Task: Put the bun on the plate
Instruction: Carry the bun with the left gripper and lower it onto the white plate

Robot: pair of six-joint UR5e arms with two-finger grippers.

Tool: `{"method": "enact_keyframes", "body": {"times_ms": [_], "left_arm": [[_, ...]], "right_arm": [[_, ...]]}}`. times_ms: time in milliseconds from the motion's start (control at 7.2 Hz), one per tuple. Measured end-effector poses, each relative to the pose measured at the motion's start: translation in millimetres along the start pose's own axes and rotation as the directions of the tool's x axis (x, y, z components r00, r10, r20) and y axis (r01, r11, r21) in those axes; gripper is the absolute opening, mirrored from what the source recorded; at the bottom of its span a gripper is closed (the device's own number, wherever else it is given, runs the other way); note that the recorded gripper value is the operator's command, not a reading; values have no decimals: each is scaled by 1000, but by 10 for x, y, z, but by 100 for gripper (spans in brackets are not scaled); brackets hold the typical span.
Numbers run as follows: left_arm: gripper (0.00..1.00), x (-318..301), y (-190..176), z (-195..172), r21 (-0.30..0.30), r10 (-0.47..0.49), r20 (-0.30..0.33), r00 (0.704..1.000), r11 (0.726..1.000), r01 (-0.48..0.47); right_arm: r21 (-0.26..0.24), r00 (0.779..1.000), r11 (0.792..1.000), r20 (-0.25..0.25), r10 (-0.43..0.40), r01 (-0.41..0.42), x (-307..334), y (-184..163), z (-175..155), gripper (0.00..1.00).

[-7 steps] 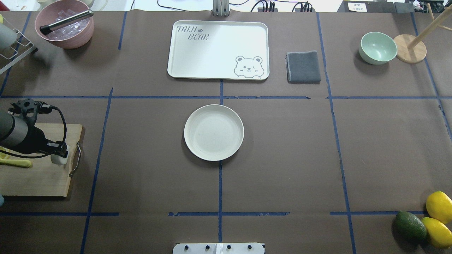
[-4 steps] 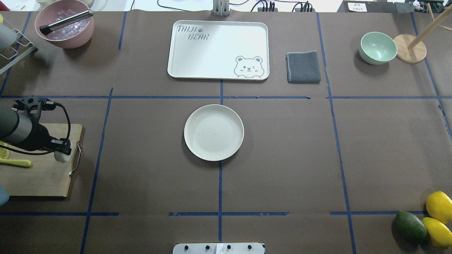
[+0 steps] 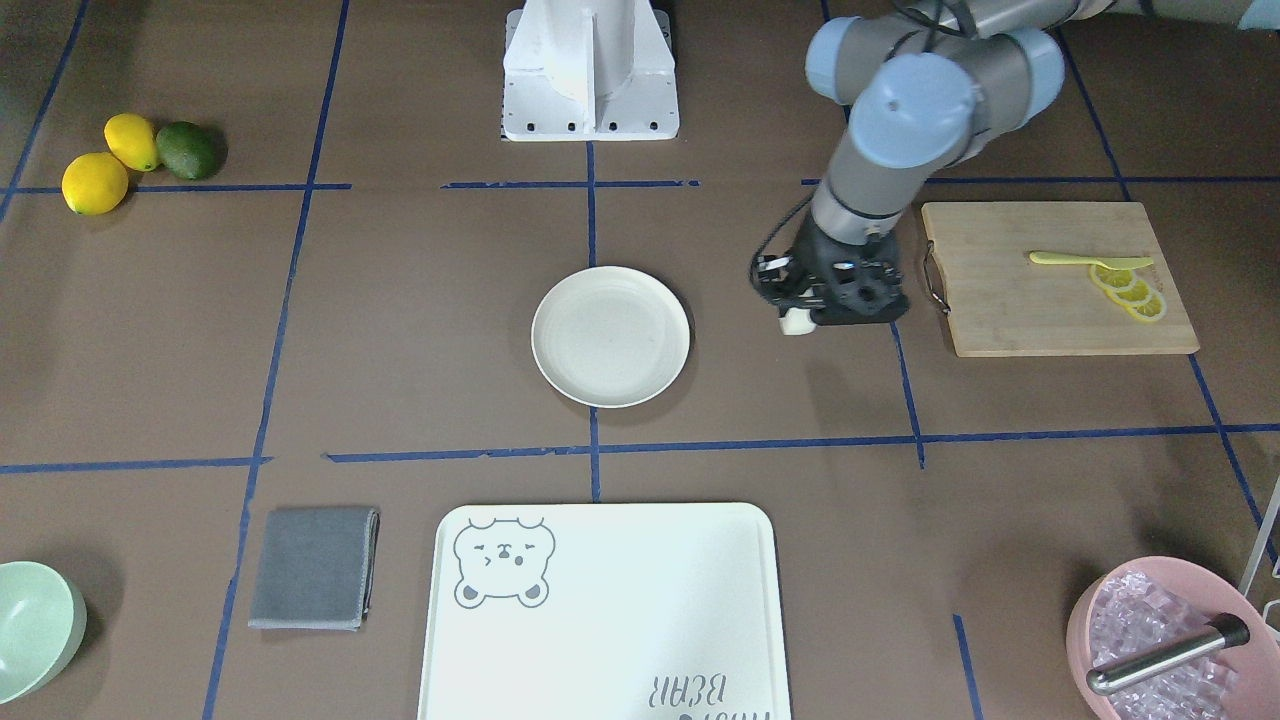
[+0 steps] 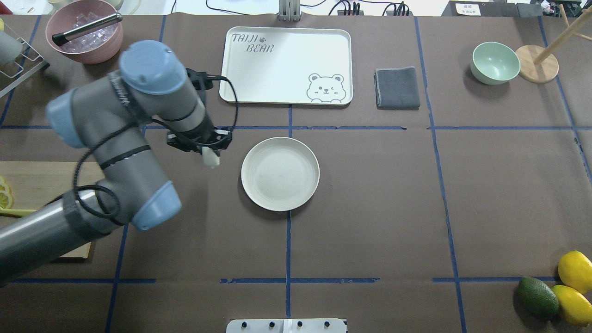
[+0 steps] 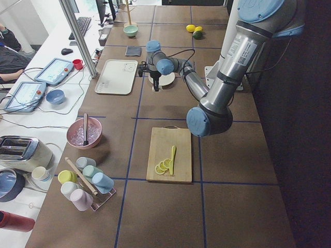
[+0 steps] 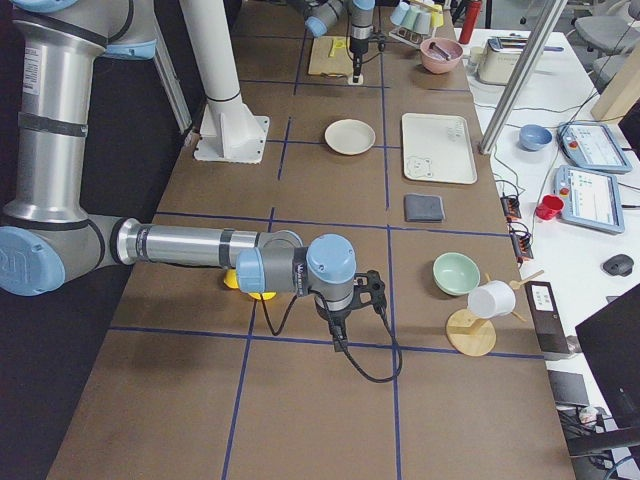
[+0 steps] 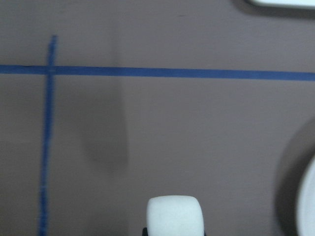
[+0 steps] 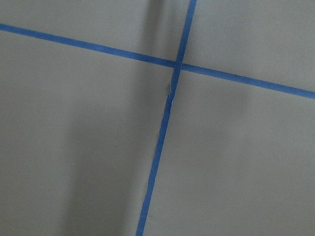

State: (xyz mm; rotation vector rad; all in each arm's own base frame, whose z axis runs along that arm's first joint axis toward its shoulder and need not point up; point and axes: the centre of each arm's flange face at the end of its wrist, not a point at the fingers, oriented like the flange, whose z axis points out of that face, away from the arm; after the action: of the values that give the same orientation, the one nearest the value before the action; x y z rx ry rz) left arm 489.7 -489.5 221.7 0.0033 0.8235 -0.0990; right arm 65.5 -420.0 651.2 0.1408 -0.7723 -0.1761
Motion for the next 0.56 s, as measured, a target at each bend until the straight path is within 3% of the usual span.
{"method": "enact_keyframes", "body": {"times_ms": [278, 417, 556], "left_arm": [[41, 927, 131, 155, 13, -45, -17, 999, 999, 45], [52, 1135, 218, 295, 16, -47, -23, 999, 999, 48], [83, 1239, 313, 465, 24, -39, -20, 999, 999, 39]], "right_arm": [[1, 1000, 1000, 0, -1, 1, 1, -5, 0, 100], [0, 1000, 1000, -1, 0, 0, 2, -5, 0, 100], [0, 1000, 1000, 0, 0, 0, 1, -5, 1, 100]]}}
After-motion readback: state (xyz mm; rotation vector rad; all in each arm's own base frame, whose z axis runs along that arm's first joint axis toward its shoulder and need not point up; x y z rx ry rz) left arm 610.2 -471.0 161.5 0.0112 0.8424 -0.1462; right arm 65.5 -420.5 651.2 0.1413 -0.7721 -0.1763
